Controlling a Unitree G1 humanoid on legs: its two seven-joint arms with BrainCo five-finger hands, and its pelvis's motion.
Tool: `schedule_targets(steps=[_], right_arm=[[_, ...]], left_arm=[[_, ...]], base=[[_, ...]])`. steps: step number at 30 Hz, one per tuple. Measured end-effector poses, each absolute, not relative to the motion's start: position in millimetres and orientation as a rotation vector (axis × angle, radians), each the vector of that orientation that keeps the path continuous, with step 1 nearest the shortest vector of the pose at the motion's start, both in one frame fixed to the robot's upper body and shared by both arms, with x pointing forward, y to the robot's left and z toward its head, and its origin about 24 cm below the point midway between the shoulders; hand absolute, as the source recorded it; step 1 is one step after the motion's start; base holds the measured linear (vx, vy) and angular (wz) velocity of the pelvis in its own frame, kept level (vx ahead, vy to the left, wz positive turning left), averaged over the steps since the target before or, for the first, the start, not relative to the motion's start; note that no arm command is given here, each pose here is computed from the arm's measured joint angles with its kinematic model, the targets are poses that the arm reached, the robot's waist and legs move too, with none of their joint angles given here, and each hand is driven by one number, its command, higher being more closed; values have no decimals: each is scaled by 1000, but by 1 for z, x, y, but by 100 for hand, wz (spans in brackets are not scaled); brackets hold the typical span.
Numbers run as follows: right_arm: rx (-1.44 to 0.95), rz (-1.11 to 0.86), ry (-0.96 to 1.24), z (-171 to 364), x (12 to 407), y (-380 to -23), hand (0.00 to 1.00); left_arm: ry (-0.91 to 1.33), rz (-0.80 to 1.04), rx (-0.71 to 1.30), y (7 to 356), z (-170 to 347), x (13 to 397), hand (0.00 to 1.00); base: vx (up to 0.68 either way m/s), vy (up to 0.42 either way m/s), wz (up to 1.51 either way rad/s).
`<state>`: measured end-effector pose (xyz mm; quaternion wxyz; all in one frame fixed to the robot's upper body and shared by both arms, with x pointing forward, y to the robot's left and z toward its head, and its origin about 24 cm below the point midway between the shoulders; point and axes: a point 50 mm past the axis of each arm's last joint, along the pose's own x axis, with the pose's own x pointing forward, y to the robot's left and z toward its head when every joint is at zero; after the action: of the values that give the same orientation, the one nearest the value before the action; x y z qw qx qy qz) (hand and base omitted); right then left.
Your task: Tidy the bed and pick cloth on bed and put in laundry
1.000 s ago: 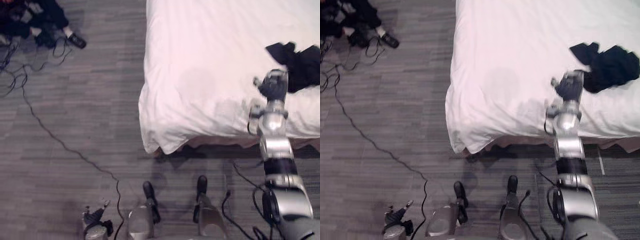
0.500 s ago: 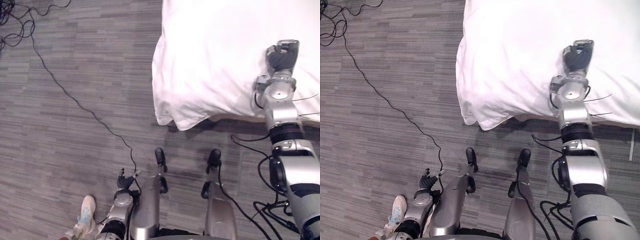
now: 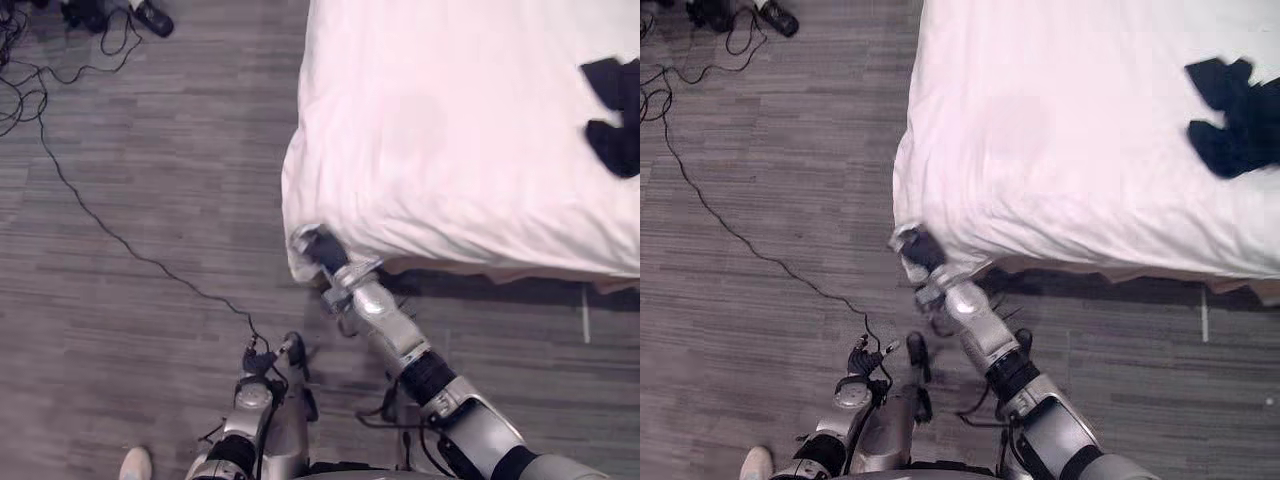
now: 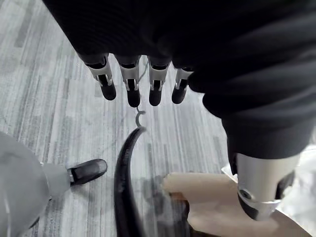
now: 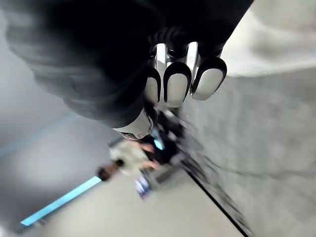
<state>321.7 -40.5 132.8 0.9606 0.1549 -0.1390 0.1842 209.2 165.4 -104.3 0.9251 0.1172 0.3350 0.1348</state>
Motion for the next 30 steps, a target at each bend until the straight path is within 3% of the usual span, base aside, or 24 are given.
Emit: schedule_targets(steps=[5,10,15,19,22,25,28,30], right_arm=[[414,-98,-590,197,340,-150,100],[323,-343,-698,241,350,-215,100],[214,-476,-556,228,364,-251,100],[162,-499,-560,227,363,-258,100],[150,-543,-475,201,359,-270,100],[207,-702,-293,137,333,-299,100],[281,-894,74,17,258,-297,100],[291,-937,220,-23,219,-287,100]], left_arm=[[692,232,260,163,-107,205,0],[659,193,265,154,-103,210,0],[635,141,260,138,-99,222,0],[628,142,255,136,-96,228,0],[617,157,231,136,-93,231,0],[618,175,202,134,-92,232,0],[659,216,183,141,-97,222,0],[690,244,191,150,-103,212,0]], base=[[-13,44,-18],[-16,2,-4],[-89,-61,7],[-127,-59,-7],[-93,-28,-2],[-34,-21,1],[95,-14,-1],[163,4,-15]])
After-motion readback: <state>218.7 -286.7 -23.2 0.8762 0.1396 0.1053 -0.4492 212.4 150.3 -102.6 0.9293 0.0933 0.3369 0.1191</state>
